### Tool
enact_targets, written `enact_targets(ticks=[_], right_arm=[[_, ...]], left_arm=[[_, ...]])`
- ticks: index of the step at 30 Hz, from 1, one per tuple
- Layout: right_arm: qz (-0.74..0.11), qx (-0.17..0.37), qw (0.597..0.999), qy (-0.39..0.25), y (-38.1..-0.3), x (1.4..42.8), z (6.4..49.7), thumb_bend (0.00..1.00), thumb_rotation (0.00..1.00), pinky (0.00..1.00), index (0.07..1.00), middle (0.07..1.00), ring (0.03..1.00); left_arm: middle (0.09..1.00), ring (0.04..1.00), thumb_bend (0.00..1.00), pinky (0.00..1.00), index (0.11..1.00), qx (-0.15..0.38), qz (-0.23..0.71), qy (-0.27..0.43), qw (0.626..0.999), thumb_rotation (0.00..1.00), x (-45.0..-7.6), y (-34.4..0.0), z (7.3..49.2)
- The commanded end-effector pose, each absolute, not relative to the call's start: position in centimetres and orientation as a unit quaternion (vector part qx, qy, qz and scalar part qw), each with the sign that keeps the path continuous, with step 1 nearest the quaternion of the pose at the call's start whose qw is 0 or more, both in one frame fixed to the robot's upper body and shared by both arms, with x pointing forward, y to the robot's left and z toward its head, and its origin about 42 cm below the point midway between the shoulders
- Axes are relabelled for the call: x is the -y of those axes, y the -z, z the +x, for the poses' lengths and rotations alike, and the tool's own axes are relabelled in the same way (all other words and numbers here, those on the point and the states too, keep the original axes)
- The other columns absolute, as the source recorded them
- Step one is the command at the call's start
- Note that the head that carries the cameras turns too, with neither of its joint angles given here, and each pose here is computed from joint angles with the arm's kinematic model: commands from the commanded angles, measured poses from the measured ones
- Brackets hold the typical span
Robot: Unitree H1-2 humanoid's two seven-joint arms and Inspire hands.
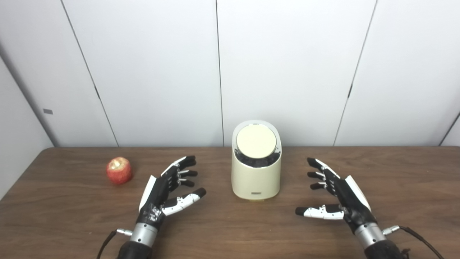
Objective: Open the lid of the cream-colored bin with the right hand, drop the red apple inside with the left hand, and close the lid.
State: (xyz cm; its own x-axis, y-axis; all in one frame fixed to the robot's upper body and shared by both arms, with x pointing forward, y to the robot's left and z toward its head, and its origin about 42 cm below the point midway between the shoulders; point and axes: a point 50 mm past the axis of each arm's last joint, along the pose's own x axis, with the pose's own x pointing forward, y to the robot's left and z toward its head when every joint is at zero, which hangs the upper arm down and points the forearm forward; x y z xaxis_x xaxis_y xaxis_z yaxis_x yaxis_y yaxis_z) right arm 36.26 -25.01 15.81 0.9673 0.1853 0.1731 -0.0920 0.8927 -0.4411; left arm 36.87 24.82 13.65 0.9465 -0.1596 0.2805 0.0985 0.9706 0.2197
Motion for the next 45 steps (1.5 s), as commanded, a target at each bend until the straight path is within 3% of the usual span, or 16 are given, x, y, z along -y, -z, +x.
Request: enact_targets(ticks=[1,5,7,10,14,19,23,34,40,45], right_arm=[[-0.216,0.145,0.963,-0.07,-17.7,25.1,37.0,0.75,0.19,0.67,0.917,0.938,0.846],[-0.213,0.149,0.963,-0.068,-17.6,25.1,37.0,0.74,0.16,0.66,0.912,0.933,0.827],[-0.215,0.152,0.962,-0.066,-17.7,25.1,37.0,0.73,0.13,0.63,0.899,0.912,0.792],[-0.219,0.155,0.961,-0.063,-17.8,25.0,37.0,0.72,0.1,0.56,0.871,0.873,0.735],[-0.216,0.155,0.962,-0.062,-17.9,25.0,37.1,0.72,0.08,0.57,0.859,0.857,0.73],[-0.218,0.158,0.961,-0.06,-18.0,25.0,37.1,0.72,0.21,0.62,0.866,0.867,0.756],[-0.225,0.164,0.959,-0.061,-18.4,24.8,37.2,0.71,0.22,0.65,0.869,0.876,0.77],[-0.278,0.178,0.942,-0.062,-22.0,23.5,38.5,0.78,0.43,0.74,0.918,0.91,0.864],[-0.278,0.187,0.94,-0.07,-24.8,22.8,39.6,0.79,0.43,0.8,0.935,0.932,0.913],[-0.295,0.185,0.935,-0.066,-26.9,22.3,41.0,0.82,0.49,0.81,0.943,0.93,0.911]], left_arm=[[0.844,0.744,0.75,0.64,0.876,0.19,0.105,0.07,0.974,0.27,-24.8,-15.9,37.9],[0.776,0.675,0.72,0.6,0.828,0.201,0.104,0.065,0.972,0.2,-24.8,-15.9,38.0],[0.723,0.605,0.66,0.57,0.774,0.205,0.108,0.06,0.971,0.07,-24.8,-16.0,38.0],[0.669,0.551,0.61,0.55,0.722,0.205,0.112,0.055,0.971,0.01,-24.7,-16.1,38.0],[0.717,0.627,0.65,0.57,0.747,0.199,0.11,0.06,0.972,0.05,-24.9,-15.8,38.0],[0.746,0.659,0.66,0.59,0.778,0.202,0.108,0.063,0.971,0.13,-24.9,-15.9,37.9],[0.752,0.666,0.66,0.59,0.787,0.205,0.109,0.065,0.97,0.13,-24.8,-15.9,38.0],[0.756,0.675,0.66,0.59,0.786,0.201,0.104,0.074,0.971,0.12,-25.0,-15.8,38.0],[0.755,0.67,0.66,0.58,0.786,0.198,0.103,0.076,0.972,0.09,-24.9,-15.8,38.0],[0.75,0.668,0.66,0.58,0.783,0.197,0.104,0.076,0.972,0.11,-24.8,-15.5,38.0]])
